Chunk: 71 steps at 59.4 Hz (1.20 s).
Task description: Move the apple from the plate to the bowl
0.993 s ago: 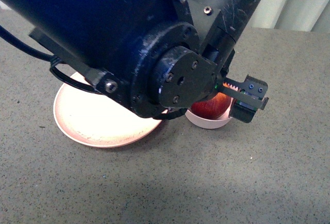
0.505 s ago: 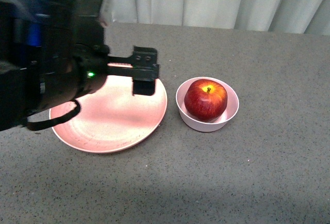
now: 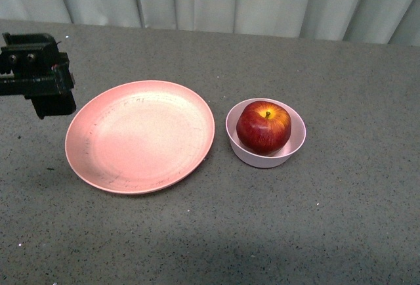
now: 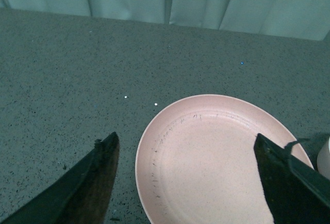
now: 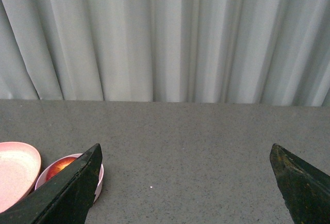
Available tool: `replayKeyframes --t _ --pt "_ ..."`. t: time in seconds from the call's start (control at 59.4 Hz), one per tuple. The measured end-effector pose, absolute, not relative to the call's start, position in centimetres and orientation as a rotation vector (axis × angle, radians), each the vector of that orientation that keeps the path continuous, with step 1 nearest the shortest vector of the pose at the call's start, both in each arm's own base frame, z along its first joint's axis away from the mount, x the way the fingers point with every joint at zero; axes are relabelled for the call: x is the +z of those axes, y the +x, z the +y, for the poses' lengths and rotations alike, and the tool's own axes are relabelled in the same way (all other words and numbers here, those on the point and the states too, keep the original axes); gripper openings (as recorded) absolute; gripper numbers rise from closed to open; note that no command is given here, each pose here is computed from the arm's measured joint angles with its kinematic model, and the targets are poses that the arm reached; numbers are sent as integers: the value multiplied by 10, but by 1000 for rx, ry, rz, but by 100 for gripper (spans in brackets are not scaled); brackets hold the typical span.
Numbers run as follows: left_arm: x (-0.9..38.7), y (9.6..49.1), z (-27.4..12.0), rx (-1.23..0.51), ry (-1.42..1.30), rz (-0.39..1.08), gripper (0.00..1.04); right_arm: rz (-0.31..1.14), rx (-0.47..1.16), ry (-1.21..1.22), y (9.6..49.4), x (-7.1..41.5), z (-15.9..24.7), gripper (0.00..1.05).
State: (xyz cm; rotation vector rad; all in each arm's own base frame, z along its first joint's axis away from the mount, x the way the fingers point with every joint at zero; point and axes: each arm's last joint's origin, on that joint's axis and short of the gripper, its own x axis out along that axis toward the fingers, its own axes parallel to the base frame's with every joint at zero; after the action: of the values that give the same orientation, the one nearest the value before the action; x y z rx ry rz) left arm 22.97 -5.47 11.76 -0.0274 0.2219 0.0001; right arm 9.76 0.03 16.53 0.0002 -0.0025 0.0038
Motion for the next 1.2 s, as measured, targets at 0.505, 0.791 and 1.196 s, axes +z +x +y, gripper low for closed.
replayKeyframes --t 0.505,0.791,1.196 --pt "153 161 -13 -5 -6 32 4 -2 3 0 98 165 0 95" --pt "166 143 0 -2 -7 3 4 -2 4 0 98 165 0 95" --pt "173 123 0 -2 -7 -21 4 -2 3 0 98 165 0 95"
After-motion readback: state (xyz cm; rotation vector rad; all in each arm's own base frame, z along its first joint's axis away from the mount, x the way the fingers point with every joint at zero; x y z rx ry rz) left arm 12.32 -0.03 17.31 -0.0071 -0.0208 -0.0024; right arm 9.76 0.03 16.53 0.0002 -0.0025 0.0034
